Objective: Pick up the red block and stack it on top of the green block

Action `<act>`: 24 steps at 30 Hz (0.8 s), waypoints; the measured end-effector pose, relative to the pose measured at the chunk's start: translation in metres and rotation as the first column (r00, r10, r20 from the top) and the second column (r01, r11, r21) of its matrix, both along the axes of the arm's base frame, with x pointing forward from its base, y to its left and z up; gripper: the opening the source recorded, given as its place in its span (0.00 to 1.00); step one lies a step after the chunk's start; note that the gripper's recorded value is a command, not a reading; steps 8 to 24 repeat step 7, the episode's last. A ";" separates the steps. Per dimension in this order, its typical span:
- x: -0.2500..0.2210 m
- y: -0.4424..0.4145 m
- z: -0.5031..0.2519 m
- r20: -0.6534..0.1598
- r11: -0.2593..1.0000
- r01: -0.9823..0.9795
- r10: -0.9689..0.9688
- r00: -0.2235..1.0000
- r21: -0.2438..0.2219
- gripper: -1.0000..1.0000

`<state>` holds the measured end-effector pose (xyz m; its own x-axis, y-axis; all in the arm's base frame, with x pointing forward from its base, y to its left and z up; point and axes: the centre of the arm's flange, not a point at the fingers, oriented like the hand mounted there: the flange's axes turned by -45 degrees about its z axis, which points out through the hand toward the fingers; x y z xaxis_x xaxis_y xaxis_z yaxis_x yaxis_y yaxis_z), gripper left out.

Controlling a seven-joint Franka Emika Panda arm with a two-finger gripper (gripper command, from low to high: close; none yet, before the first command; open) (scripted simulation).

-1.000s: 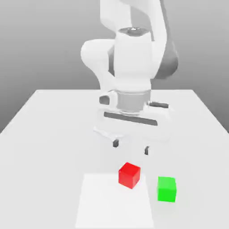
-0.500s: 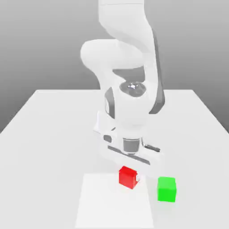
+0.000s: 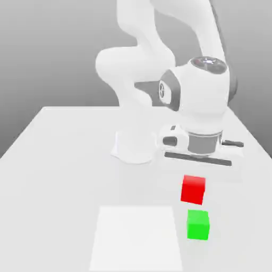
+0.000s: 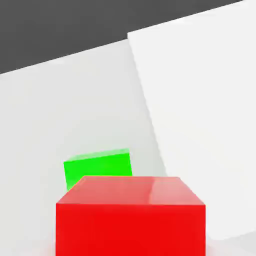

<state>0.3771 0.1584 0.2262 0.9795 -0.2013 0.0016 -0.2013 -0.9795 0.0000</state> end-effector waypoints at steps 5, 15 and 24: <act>0.003 -0.003 -0.040 0.000 1.000 0.007 -0.007 1.000 0.001 1.00; 0.003 -0.003 -0.040 0.000 1.000 0.007 -0.007 1.000 0.001 1.00; 0.003 -0.003 -0.040 0.000 1.000 0.007 -0.007 1.000 0.001 1.00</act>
